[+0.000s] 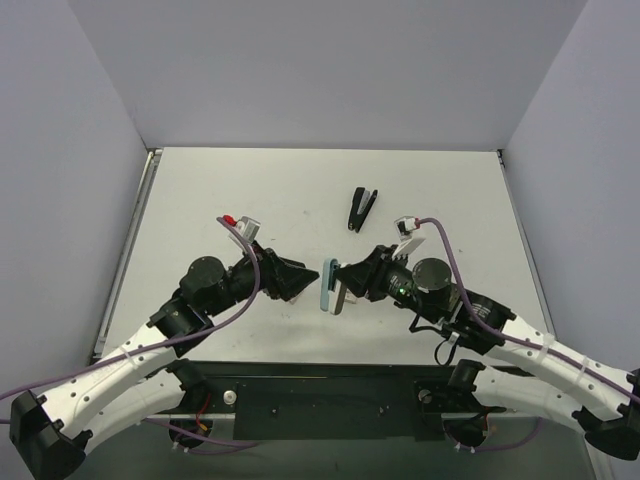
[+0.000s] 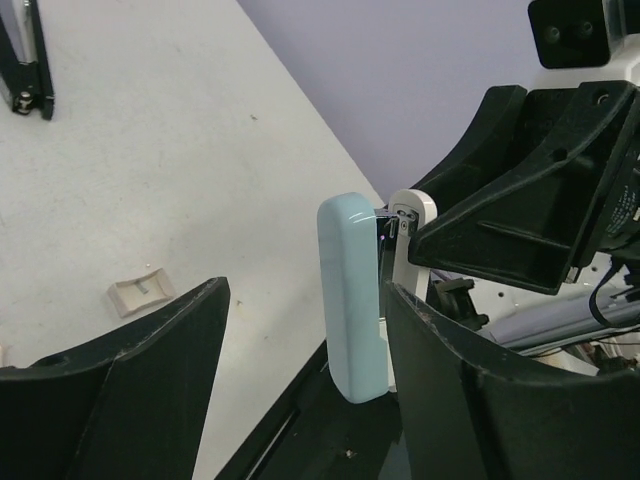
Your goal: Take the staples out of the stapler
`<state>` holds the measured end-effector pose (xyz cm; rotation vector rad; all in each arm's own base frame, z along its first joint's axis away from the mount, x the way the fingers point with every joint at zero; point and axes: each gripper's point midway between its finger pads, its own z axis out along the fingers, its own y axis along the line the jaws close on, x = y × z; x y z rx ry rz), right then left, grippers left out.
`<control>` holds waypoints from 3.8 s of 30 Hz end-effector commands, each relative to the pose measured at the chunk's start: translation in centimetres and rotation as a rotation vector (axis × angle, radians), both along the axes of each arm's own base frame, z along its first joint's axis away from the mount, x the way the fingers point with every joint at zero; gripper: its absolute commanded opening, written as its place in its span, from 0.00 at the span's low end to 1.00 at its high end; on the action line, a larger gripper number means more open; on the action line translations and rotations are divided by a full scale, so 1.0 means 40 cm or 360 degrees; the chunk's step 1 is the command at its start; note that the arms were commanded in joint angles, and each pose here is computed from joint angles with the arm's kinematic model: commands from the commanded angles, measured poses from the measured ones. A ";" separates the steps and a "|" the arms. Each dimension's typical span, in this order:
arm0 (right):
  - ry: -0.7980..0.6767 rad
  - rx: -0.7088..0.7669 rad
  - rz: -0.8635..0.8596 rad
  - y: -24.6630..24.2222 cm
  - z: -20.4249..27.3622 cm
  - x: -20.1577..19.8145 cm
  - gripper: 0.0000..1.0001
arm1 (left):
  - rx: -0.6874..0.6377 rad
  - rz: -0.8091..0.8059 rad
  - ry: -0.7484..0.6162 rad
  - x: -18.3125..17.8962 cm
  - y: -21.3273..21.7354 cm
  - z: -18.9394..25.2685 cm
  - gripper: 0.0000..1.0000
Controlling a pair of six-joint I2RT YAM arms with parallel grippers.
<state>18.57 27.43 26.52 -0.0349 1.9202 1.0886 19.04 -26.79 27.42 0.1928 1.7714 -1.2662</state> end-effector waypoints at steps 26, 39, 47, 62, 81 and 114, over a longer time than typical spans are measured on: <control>-0.0299 -0.0061 0.0783 0.011 0.156 -0.202 0.00 | -0.0624 -0.0713 -0.0215 -0.200 -0.044 0.155 0.83; -0.0332 0.0162 0.0791 0.072 0.231 -0.183 0.00 | -0.0719 -0.0778 -0.0333 -0.238 -0.020 0.177 0.83; -0.0327 0.0203 0.0779 0.090 0.237 -0.171 0.00 | -0.0729 -0.0778 -0.0400 -0.250 -0.008 0.196 0.82; -0.0320 0.0290 0.0712 0.086 0.247 -0.160 0.00 | -0.0775 -0.0818 -0.0451 -0.270 0.004 0.220 0.48; -0.0376 -0.0036 0.0526 -0.033 0.182 -0.150 0.51 | -0.0518 -0.0734 -0.0411 -0.240 -0.012 0.192 0.00; -0.0371 -0.0672 0.0523 -0.089 0.018 -0.101 0.54 | -0.0094 -0.0638 -0.0431 -0.172 -0.038 0.070 0.00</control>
